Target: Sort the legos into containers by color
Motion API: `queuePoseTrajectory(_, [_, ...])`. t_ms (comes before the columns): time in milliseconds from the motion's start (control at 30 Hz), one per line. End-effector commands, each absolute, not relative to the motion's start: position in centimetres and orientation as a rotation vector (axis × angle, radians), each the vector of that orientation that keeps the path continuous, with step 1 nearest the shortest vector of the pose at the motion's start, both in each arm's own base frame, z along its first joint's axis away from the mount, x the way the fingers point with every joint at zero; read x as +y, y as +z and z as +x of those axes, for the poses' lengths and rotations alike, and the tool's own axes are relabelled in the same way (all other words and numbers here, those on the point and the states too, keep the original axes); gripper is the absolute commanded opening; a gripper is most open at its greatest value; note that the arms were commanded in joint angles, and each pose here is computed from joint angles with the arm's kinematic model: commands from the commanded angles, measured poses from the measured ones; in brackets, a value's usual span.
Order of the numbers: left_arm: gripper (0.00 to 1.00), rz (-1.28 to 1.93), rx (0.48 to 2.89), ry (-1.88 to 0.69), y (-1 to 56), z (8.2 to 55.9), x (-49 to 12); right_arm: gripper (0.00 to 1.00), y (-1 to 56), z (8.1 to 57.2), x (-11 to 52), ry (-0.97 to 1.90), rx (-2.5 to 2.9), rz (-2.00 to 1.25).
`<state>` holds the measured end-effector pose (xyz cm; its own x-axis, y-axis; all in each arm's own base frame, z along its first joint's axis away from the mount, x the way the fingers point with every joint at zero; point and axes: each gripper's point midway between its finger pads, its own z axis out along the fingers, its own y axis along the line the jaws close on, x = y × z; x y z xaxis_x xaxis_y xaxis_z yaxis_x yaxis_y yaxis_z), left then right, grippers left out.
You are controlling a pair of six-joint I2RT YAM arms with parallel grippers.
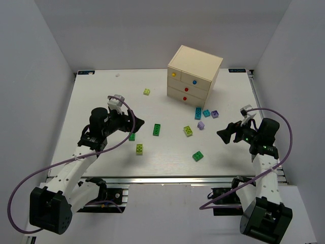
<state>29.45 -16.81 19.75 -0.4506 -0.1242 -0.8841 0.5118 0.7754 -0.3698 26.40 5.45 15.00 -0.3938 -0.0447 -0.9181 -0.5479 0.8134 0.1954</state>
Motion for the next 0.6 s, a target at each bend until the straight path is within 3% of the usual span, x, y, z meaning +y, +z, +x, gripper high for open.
queuePoseTrajectory(0, [0.97,0.317,1.875,-0.753,20.47,29.13,-16.93,0.89,16.7,27.02,5.14,0.535,1.857,-0.463])
queuePoseTrajectory(567, [0.97,0.323,1.847,-0.746,21.18,28.93,-16.8,0.88,16.38,27.07,5.04,0.534,1.863,-0.459])
